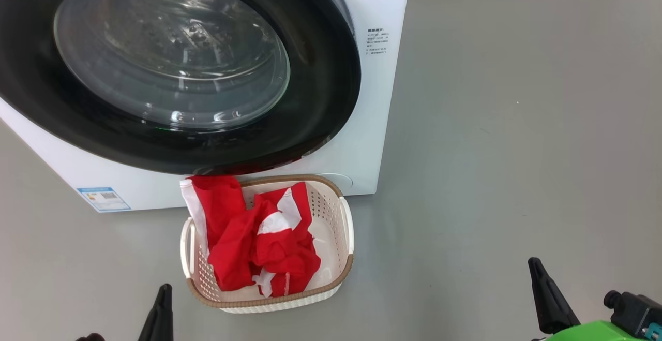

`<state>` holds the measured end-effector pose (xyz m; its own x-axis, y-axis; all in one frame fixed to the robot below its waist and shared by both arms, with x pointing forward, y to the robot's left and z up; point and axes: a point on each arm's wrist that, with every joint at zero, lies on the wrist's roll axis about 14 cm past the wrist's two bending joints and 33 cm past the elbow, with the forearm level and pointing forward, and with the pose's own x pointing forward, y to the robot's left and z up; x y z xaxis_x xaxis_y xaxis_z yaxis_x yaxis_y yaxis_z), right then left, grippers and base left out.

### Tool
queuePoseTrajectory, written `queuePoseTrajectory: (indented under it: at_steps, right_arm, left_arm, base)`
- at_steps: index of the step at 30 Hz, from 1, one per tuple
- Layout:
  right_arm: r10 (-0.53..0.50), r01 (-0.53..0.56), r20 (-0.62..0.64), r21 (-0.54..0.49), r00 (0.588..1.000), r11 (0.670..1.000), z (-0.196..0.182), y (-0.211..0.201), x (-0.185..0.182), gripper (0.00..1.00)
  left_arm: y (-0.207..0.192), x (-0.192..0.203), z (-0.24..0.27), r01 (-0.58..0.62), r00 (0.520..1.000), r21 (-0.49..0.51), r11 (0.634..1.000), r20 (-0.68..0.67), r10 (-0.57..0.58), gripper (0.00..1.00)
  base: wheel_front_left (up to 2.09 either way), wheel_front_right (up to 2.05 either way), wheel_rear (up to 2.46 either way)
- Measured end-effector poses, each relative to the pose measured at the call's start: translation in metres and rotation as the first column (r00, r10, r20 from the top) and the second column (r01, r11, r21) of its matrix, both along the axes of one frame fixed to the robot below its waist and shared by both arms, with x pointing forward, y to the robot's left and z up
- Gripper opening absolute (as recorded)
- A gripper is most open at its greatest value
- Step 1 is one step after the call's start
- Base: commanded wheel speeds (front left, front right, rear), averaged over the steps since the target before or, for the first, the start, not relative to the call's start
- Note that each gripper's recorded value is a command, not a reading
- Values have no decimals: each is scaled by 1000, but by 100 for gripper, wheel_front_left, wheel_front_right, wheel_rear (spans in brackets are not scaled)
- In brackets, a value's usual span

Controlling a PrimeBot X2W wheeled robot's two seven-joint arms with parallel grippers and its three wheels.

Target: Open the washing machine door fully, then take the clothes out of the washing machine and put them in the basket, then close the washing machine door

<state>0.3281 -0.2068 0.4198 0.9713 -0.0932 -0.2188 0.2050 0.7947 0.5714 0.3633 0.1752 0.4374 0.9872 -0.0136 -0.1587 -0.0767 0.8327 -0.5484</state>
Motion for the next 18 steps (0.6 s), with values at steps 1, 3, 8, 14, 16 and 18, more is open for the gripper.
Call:
queuePoseTrajectory:
  at_steps: [1, 3, 8, 14, 16, 18]
  right_arm:
    - [-3, 3, 4, 7, 1000, 1000, 1, 0, 1, 0]
    - [-2, 2, 11, 16, 1000, 1000, 3, 0, 4, 0]
    - [-18, 17, 17, 70, 1000, 997, 5, -1, 6, 0]
    - [-32, 30, 15, 128, 999, 991, 5, -1, 6, 0]
    - [-34, 32, 16, 140, 999, 990, 6, -1, 6, 0]
    - [-42, 39, 17, 170, 999, 985, 6, -1, 7, 0]
  left_arm:
    - [0, 0, 0, -1, 1000, -11, 1000, -4, 1, 0]
    - [1, 0, 0, -8, 1000, -28, 1000, -4, 7, 0]
    - [2, -1, 0, -21, 1000, -80, 997, -12, 20, 0]
    - [3, 3, 5, -33, 999, -140, 990, -6, 33, 0]
    - [3, 3, 5, -39, 999, -156, 987, -6, 38, 0]
    - [4, 2, 5, -43, 999, -180, 983, -12, 42, 0]
  base:
    - [0, 0, 0]
    - [0, 0, 0]
    - [0, 0, 0]
    - [0, 0, 0]
    - [0, 0, 0]
    - [0, 0, 0]
